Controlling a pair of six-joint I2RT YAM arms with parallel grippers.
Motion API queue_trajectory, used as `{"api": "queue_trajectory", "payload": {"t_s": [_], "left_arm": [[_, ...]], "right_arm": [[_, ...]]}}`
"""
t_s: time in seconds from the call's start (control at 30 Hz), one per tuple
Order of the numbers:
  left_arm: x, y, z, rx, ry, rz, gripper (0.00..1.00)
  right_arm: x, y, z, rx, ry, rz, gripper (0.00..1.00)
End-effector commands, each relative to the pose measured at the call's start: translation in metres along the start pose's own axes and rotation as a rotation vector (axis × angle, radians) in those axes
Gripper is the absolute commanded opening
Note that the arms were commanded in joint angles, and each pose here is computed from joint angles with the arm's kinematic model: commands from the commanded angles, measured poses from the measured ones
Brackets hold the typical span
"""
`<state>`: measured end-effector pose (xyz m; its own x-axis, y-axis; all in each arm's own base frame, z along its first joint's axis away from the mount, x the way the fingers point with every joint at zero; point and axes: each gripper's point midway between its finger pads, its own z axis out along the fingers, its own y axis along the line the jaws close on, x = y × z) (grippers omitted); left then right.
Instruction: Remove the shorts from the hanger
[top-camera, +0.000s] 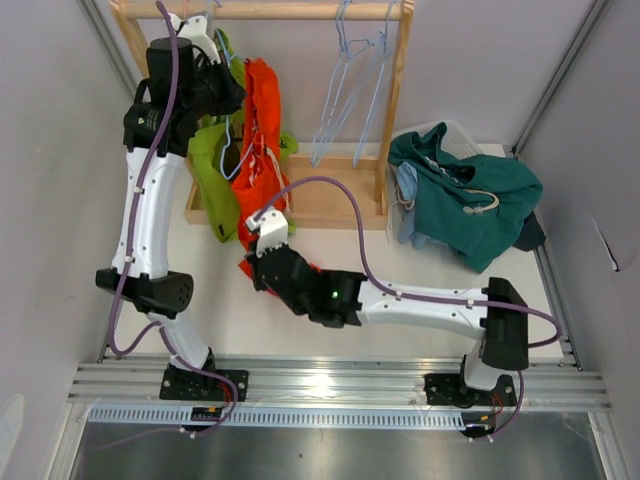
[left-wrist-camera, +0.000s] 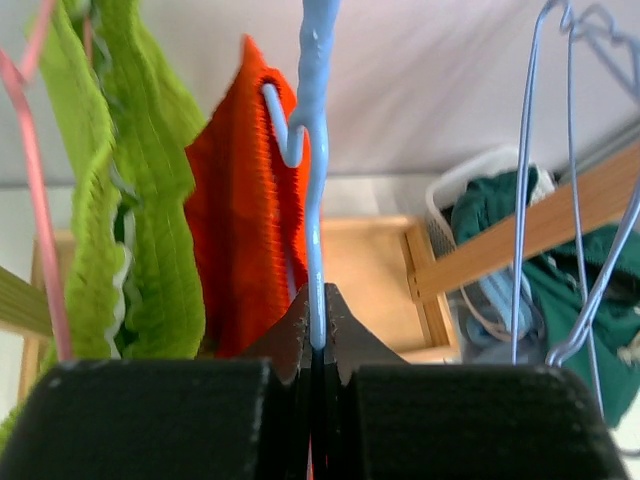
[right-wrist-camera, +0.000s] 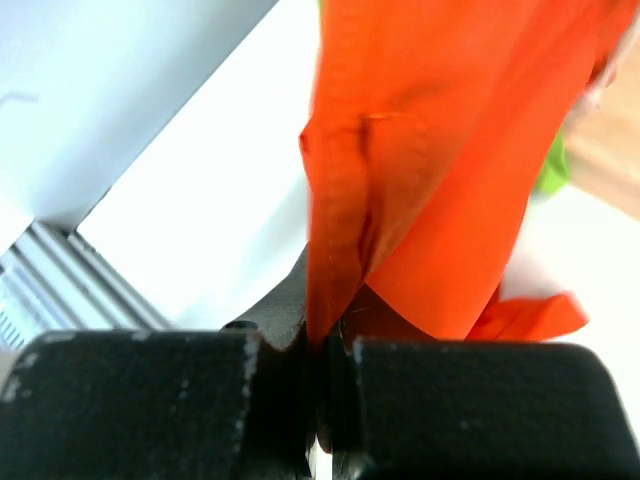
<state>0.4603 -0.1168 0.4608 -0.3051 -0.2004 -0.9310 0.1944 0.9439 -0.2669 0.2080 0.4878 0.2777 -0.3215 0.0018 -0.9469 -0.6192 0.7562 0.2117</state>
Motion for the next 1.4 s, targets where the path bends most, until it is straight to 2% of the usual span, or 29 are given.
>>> {"api": "queue_trajectory", "payload": {"t_s": [0.0, 0.13, 0.23, 0.3, 0.33, 0.4, 0.43, 0.6, 0.7, 0.83, 0.93, 1.0, 1.2, 1.37], "left_arm": [[-0.075, -0.012, -0.028, 0.036, -0.264, 0.022, 0.00], [-0.070, -0.012, -0.028, 0.040, -0.245, 0.011, 0.00], [-0.064, -0.011, -0.030, 0.039, -0.230, 0.011, 0.00], [-0.062, -0.012, -0.039, 0.039, -0.228, 0.009, 0.00], [-0.060, -0.013, -0.043, 0.042, -0.218, 0.008, 0.00], [-0.061, -0.018, -0.058, 0.061, -0.217, 0.002, 0.00], [-0.055, -0.021, -0.062, 0.075, -0.194, 0.000, 0.00], [-0.044, -0.031, -0.095, 0.107, -0.158, -0.005, 0.00], [-0.036, -0.033, -0.112, 0.121, -0.143, -0.007, 0.00], [-0.017, -0.031, -0.124, 0.115, -0.085, -0.024, 0.00], [0.017, -0.025, -0.126, 0.102, 0.010, -0.047, 0.00], [0.028, -0.021, -0.133, 0.083, 0.031, -0.065, 0.00], [0.088, -0.004, -0.160, 0.021, 0.168, -0.068, 0.00], [0.093, -0.010, -0.183, 0.038, 0.146, -0.078, 0.00]], "right_arm": [[0.019, 0.018, -0.048, -0.005, 0.049, 0.025, 0.00], [0.028, 0.013, -0.059, 0.003, 0.053, 0.053, 0.00], [0.005, 0.000, -0.044, 0.032, 0.001, 0.048, 0.00], [-0.004, -0.005, -0.025, 0.022, -0.014, 0.052, 0.00], [-0.025, -0.022, -0.010, 0.047, -0.046, 0.072, 0.00], [-0.026, -0.032, 0.020, 0.035, -0.035, 0.075, 0.00], [-0.051, -0.050, 0.035, 0.063, -0.075, 0.090, 0.00], [-0.078, -0.088, 0.105, 0.106, -0.087, 0.110, 0.00], [-0.091, -0.105, 0.129, 0.129, -0.105, 0.137, 0.00], [-0.098, -0.109, 0.140, 0.141, -0.126, 0.148, 0.00], [-0.106, -0.114, 0.142, 0.149, -0.154, 0.183, 0.00], [-0.120, -0.116, 0.142, 0.145, -0.179, 0.213, 0.00], [-0.136, -0.118, 0.141, 0.172, -0.207, 0.201, 0.00], [-0.127, -0.112, 0.131, 0.200, -0.196, 0.189, 0.00]]}}
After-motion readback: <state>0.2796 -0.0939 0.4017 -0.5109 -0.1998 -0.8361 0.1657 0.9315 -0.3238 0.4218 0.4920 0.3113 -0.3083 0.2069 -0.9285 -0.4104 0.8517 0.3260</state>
